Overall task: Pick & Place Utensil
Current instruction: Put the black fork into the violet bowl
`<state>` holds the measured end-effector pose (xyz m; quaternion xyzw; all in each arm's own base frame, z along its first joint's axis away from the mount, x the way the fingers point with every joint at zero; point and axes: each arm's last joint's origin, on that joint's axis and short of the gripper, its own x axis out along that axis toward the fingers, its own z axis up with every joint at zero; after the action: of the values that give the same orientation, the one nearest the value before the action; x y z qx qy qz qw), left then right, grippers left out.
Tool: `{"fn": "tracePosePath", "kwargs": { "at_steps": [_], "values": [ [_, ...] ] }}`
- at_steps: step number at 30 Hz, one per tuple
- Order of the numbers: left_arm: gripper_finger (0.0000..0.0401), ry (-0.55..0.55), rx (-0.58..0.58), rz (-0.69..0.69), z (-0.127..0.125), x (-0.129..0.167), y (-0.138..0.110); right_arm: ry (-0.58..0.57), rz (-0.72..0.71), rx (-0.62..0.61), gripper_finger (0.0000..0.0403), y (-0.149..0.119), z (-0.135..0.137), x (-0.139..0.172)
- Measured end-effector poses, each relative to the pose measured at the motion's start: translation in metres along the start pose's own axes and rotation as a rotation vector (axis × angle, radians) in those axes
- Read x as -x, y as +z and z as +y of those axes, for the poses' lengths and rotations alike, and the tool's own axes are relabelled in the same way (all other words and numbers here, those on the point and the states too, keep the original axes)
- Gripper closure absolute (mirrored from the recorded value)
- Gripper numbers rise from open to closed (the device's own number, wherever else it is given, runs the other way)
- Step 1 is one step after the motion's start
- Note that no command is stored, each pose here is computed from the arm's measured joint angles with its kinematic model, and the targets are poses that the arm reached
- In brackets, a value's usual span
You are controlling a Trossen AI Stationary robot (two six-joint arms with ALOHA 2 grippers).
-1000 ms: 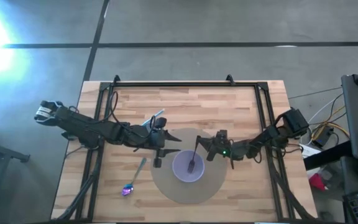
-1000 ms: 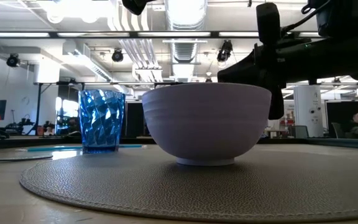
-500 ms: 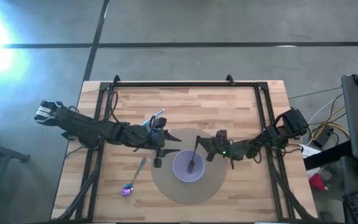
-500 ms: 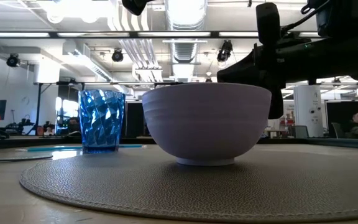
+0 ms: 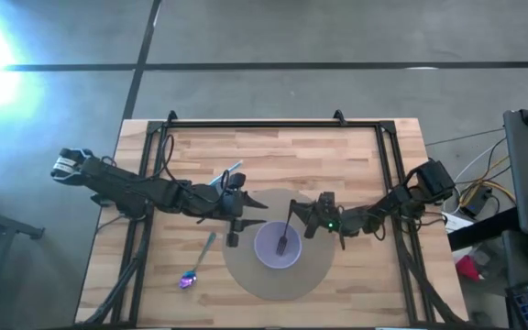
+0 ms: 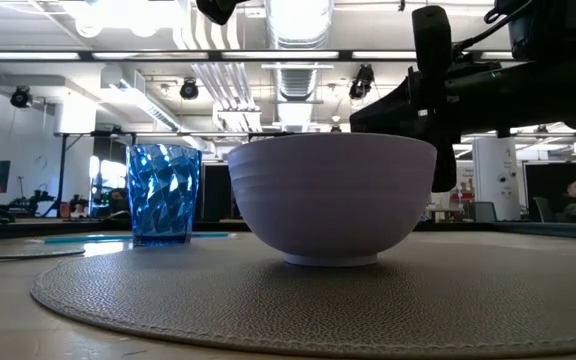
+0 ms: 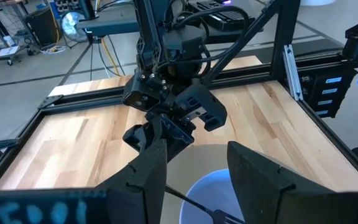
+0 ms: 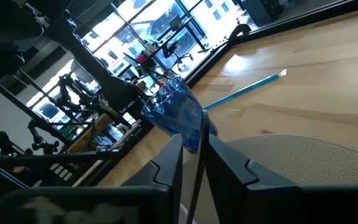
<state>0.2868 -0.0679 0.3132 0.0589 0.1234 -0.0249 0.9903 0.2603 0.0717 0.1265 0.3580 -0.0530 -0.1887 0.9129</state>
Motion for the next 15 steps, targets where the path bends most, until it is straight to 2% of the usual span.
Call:
{"fn": "tracePosePath", "kwargs": {
  "at_steps": [15],
  "values": [
    [0.0238,-0.001,-0.046,0.009,-0.0001,0.0001,-0.0002,-0.006,0.006,-0.001,0.0281,-0.0003,-0.0033,0.0023]
  ]
}}
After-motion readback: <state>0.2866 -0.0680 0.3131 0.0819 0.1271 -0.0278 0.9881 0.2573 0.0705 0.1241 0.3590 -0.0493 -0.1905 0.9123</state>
